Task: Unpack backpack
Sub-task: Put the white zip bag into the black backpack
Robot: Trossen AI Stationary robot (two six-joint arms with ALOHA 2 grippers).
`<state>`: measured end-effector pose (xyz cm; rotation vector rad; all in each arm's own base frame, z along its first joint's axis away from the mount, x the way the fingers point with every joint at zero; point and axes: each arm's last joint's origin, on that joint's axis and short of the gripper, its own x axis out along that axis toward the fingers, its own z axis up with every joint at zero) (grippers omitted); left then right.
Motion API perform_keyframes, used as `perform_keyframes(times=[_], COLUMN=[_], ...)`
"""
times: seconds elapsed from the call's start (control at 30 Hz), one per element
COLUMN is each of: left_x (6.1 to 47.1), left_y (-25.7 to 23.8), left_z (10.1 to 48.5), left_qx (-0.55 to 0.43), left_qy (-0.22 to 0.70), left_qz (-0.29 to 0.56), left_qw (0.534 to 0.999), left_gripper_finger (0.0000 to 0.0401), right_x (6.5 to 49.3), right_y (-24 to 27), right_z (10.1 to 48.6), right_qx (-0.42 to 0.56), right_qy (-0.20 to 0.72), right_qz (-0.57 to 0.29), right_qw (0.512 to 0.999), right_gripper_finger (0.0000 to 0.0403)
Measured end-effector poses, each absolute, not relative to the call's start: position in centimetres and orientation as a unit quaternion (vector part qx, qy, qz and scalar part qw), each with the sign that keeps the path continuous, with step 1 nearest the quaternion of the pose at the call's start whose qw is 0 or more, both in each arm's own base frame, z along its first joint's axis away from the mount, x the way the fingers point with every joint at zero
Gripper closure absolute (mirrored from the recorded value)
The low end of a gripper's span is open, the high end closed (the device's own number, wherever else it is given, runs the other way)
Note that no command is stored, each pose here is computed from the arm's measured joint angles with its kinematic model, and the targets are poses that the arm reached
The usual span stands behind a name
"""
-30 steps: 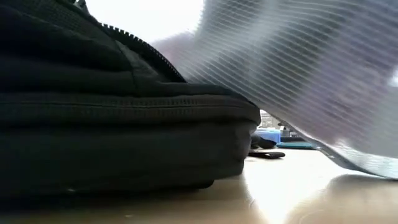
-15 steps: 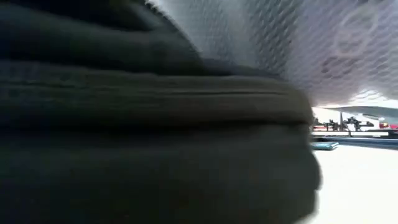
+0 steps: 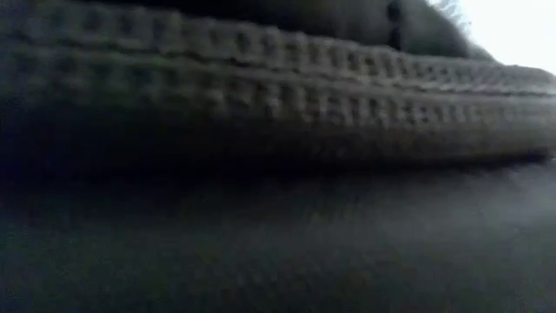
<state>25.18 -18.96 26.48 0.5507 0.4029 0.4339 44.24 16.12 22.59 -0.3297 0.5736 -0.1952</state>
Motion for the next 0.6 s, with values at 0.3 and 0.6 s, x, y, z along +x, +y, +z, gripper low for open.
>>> perform_keyframes(times=[0.3,0.6], left_x=[24.6,25.4], left_y=[-17.9,-17.1], left_z=[25.1,25.1], left_qx=[0.237,0.227], left_qy=[0.233,0.234], left_qz=[0.233,0.251], left_qw=[0.914,0.912], left_gripper_finger=[0.0401,0.0401], right_x=[41.8,43.5], right_y=[16.4,13.2], right_z=[21.1,21.2], right_qx=[-0.15,-0.101], right_qy=[0.349,0.339], right_qz=[-0.21,-0.228], right_qw=[0.901,0.907], right_gripper_finger=[0.0403,0.0394])
